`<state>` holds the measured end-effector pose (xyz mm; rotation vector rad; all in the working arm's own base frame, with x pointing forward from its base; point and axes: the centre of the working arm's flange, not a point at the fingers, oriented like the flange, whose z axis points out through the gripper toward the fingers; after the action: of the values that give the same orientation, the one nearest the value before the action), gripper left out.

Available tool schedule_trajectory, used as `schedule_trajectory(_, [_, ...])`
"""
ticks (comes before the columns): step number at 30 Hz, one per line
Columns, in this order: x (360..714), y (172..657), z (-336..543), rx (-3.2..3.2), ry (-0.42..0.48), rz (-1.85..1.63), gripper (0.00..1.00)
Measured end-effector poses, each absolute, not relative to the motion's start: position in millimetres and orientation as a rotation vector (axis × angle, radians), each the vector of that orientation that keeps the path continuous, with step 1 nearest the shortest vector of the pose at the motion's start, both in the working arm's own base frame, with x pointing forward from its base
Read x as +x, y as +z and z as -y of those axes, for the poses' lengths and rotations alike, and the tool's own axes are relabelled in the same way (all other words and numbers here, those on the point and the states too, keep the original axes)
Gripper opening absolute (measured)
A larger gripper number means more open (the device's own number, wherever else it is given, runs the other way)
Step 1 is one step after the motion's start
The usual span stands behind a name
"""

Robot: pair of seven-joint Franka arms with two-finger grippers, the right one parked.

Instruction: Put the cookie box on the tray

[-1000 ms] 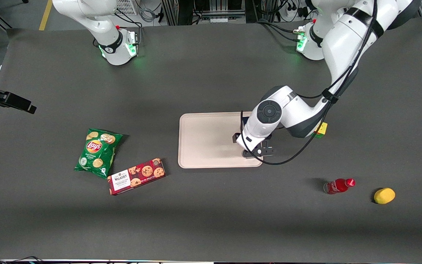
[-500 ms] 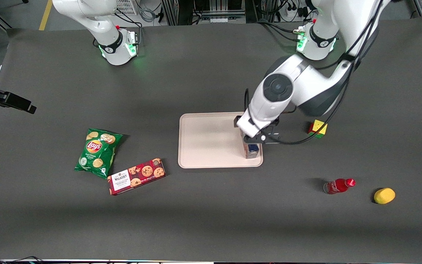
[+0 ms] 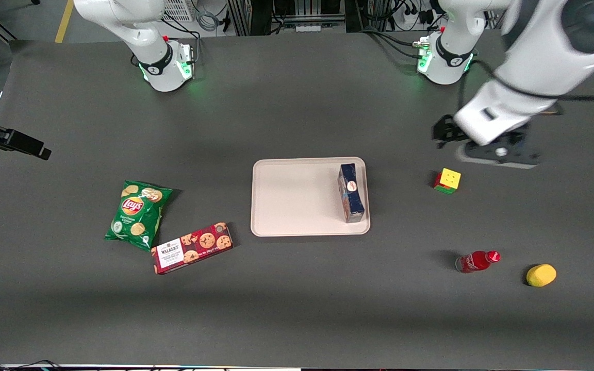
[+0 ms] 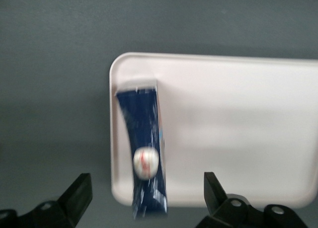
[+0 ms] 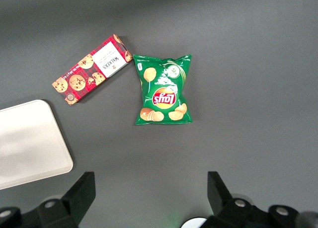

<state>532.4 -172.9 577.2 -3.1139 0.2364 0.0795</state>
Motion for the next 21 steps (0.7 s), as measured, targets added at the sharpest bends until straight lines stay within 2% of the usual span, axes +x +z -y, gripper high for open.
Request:
schedule_trajectory(8, [520,603,95,-3.107,0.039,-0.169,1.00])
schedule_trajectory(15, [502,608,83,-3.099,-0.021,-0.129,1.00])
schedule_trajectory(21, [502,609,82,-3.101,-0.068,-0.124,1.00])
